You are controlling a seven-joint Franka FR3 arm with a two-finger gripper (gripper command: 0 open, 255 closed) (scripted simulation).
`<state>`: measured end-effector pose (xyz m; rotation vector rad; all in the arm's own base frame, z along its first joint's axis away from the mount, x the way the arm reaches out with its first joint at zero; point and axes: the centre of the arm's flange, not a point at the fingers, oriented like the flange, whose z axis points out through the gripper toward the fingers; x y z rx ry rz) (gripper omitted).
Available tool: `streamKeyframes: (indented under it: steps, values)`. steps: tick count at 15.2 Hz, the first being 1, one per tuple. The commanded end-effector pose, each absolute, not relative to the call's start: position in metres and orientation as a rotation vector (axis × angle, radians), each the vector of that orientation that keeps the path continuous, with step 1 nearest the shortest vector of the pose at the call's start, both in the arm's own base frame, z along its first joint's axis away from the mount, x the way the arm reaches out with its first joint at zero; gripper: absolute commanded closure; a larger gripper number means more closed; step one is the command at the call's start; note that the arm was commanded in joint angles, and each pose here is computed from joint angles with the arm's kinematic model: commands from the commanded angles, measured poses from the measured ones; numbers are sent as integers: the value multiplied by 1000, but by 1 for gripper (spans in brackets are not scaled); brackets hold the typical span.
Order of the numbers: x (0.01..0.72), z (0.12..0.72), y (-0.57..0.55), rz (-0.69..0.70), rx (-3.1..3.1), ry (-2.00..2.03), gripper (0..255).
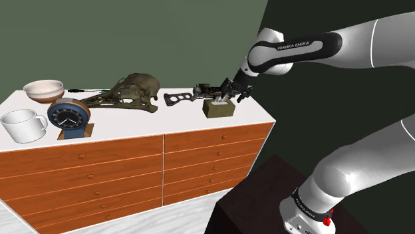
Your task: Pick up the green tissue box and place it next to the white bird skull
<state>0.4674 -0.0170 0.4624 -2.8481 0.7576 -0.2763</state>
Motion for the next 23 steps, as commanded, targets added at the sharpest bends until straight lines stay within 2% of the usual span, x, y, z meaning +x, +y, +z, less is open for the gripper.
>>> streamKeyframes:
  steps: [1, 11, 18, 23]
  values:
    - [488, 447, -28, -311, -2804, 850, 0]
    - [571, 396, -88, -454, -2556, 1259, 0]
    - [585, 362, -85, -454, -2556, 1259, 0]
    - [586, 360, -84, -454, -2556, 1259, 0]
